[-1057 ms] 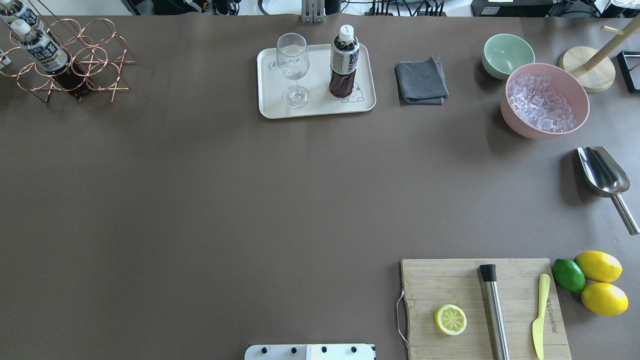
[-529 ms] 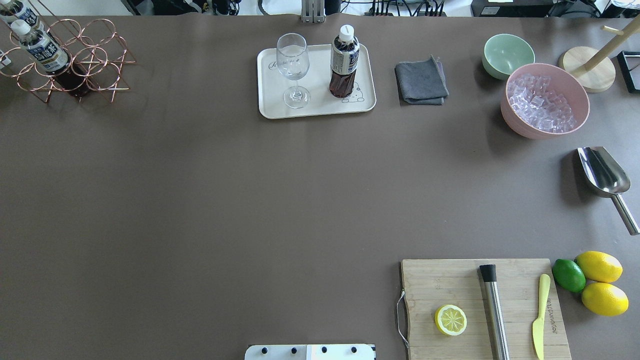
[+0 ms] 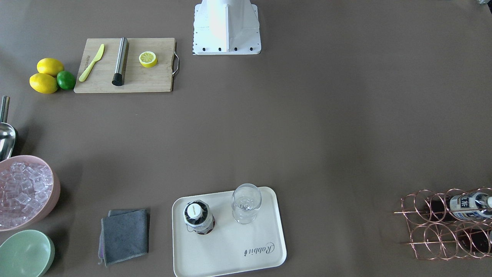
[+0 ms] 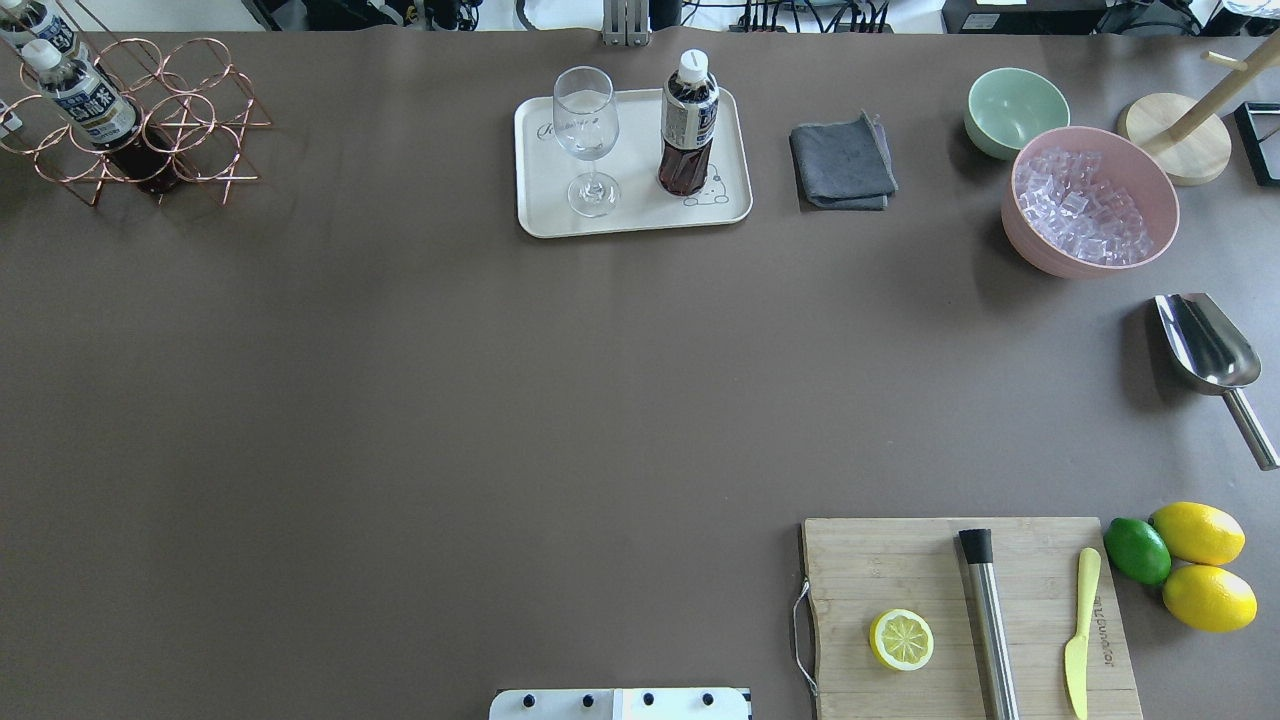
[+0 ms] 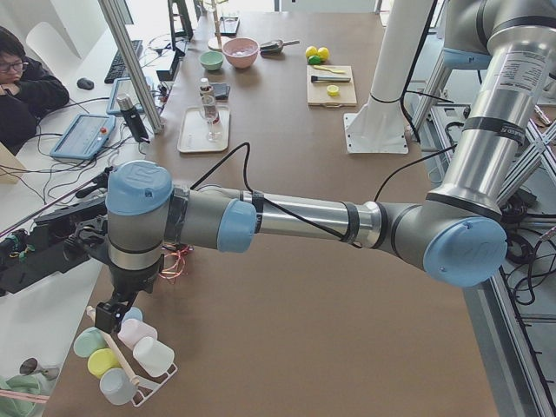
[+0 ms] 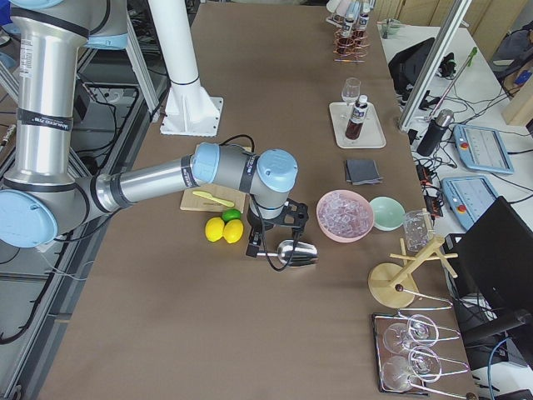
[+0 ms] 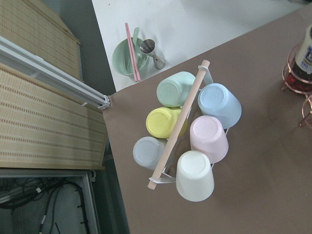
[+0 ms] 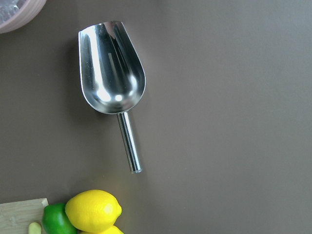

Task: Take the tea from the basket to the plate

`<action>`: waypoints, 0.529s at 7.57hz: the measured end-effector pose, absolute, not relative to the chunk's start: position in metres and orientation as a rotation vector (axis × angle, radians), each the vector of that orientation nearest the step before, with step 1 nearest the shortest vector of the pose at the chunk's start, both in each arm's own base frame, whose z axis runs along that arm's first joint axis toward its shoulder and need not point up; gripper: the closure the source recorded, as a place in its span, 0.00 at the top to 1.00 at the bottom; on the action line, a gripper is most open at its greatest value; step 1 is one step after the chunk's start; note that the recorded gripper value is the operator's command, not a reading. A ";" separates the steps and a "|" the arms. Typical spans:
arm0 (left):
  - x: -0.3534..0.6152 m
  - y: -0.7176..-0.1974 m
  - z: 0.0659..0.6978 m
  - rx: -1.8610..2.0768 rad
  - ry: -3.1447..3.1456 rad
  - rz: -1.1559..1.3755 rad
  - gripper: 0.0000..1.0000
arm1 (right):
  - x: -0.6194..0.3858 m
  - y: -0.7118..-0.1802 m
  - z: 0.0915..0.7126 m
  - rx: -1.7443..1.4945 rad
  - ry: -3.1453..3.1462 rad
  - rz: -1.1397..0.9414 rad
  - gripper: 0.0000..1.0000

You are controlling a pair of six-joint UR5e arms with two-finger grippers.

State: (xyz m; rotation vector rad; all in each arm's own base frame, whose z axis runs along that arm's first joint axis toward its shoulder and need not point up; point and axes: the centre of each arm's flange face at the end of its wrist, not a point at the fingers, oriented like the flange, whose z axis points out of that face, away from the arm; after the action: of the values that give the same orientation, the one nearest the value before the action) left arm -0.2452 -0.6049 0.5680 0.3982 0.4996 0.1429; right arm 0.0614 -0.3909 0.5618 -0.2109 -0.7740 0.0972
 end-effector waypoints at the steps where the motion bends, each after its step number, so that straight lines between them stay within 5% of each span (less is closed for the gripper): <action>1: -0.222 -0.605 0.567 0.359 0.539 0.040 0.97 | 0.061 -0.391 0.562 -0.209 -0.775 0.092 1.00; 4: -0.167 -0.576 0.609 0.188 0.731 -0.187 0.97 | 0.061 -0.390 0.563 -0.210 -0.776 0.087 1.00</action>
State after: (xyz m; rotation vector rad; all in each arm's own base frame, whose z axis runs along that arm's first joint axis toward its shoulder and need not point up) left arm -0.1670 -0.5762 0.6089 0.1879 0.7311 -0.1865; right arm 0.0609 -0.3904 0.5630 -0.2097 -0.7758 0.0865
